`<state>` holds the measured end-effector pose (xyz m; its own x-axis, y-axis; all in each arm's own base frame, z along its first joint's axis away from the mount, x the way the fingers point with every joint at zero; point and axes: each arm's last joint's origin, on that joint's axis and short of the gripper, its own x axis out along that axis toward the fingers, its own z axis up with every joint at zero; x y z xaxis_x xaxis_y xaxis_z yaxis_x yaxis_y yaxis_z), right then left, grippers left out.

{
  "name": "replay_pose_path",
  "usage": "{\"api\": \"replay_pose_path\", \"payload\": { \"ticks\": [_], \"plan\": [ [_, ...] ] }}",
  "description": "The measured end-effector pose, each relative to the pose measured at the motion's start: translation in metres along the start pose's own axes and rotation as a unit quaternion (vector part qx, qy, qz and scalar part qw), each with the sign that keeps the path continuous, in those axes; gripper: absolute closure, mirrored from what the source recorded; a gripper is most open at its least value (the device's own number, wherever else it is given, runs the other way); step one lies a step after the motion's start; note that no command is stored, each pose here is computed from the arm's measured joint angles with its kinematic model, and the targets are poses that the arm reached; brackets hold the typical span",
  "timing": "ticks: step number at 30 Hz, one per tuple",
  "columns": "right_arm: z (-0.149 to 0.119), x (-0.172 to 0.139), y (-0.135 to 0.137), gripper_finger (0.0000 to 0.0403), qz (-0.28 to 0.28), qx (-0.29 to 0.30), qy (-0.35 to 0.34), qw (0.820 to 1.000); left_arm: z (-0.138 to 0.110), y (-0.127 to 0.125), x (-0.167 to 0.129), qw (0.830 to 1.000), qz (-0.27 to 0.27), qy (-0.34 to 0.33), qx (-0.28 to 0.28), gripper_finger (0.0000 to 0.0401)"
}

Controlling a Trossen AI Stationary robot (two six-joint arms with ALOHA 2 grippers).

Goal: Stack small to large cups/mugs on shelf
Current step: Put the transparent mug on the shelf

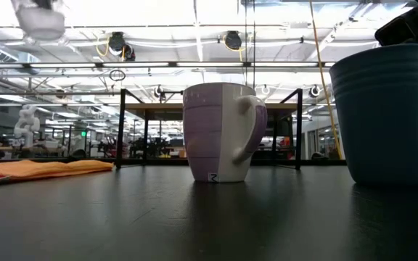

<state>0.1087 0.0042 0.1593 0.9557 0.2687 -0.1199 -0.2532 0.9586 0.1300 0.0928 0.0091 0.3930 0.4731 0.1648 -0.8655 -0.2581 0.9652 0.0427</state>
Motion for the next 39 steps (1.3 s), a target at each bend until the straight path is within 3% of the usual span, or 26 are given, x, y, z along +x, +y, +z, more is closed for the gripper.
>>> {"api": "replay_pose_path", "payload": {
  "ticks": [7,11,19,39],
  "plan": [
    [0.000,0.000,0.000,0.0403,0.000,-0.003,0.000,1.000,-0.024,0.000,0.023,1.000,-0.021,-0.021,-0.009,0.0401],
    [0.000,0.000,0.000,0.0403,0.000,0.000,0.000,1.000,-0.031,-0.002,0.033,0.999,-0.041,-0.012,-0.019,0.0401],
    [0.000,0.000,0.000,0.0403,0.000,0.000,0.000,1.000,-0.034,-0.003,0.049,1.000,-0.030,0.007,0.001,0.0401],
    [0.000,0.000,0.000,0.0403,0.000,0.000,0.000,1.000,-0.049,0.004,0.027,0.994,-0.018,-0.108,-0.019,0.0401]
  ]
}}
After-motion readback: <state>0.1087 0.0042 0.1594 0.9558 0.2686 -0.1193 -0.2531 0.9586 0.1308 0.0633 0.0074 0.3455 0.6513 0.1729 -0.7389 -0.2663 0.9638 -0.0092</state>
